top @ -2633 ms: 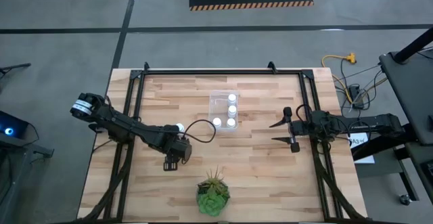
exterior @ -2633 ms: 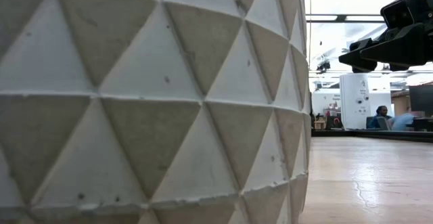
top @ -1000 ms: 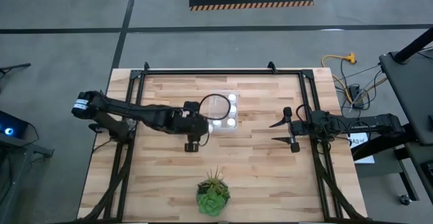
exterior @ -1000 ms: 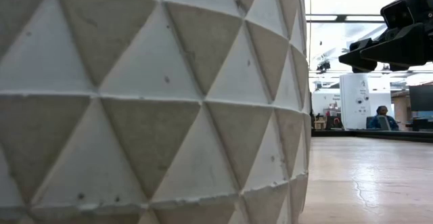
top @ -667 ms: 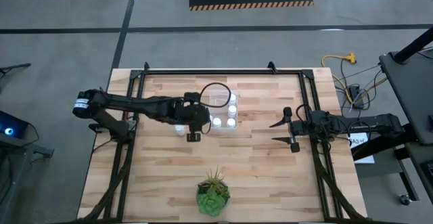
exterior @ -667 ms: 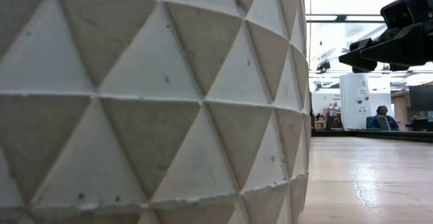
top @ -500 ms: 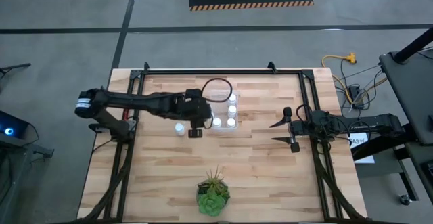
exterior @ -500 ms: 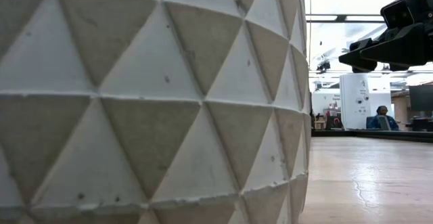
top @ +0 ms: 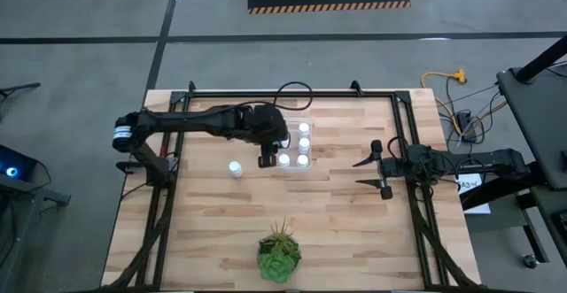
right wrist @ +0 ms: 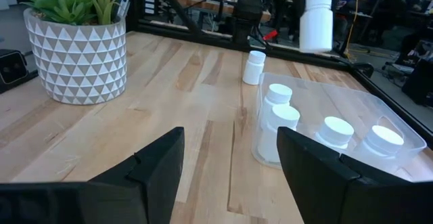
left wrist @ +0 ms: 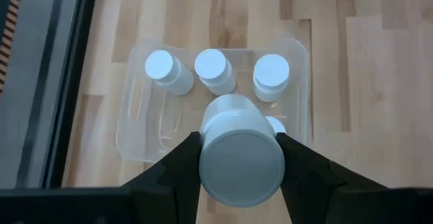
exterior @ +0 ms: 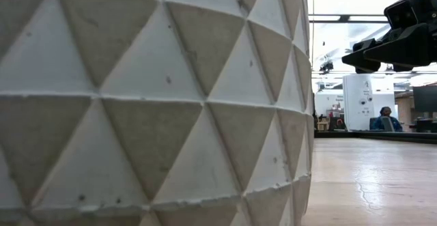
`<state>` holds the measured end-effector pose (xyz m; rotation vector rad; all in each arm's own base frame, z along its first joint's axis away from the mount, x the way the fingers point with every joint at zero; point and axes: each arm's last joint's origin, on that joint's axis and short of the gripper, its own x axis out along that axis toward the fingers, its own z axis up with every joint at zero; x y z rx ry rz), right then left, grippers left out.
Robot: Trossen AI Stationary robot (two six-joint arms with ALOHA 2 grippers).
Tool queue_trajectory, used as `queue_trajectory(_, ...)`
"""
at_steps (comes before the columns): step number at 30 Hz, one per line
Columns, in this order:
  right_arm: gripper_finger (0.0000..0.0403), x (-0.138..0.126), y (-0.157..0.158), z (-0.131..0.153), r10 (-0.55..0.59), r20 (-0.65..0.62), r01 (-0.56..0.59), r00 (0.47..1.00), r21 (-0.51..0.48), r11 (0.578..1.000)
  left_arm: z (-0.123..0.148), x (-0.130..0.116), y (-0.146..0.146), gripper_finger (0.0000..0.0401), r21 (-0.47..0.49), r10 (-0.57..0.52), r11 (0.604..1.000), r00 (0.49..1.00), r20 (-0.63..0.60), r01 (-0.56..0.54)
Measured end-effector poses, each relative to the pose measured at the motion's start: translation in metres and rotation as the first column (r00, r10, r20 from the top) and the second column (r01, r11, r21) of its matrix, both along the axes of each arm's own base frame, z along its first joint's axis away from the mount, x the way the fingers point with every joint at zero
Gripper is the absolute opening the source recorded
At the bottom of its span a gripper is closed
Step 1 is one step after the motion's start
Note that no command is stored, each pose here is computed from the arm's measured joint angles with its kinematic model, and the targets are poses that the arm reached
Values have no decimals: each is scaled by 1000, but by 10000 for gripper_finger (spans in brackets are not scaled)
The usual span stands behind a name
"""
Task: Pick and place pill bottles into a basket
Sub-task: Put the white pill bottle into the transparent bin
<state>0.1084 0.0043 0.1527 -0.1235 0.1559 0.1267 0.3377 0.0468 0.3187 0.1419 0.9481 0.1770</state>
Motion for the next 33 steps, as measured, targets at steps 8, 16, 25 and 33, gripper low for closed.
queue_trajectory(8, 226, 0, 0, 0, 0, 0, 0, 1000, 0, 1000, -12, 22, 13, 145, -24, -9, 1000, 996, -86, 7)
queue_trajectory(16, 226, 0, 0, 0, 0, 0, 0, 1000, 0, 1000, -28, 43, 28, 145, -26, -6, 1000, 984, -177, 2)
queue_trajectory(25, 226, 0, 0, 0, 0, 0, 0, 1000, 0, 1000, -45, 54, 42, 145, -29, 9, 999, 973, -229, -16)
queue_trajectory(33, 226, 0, 0, 0, 0, 0, 0, 1000, 0, 1000, -59, 55, 43, 145, -38, 9, 999, 962, -274, -20)
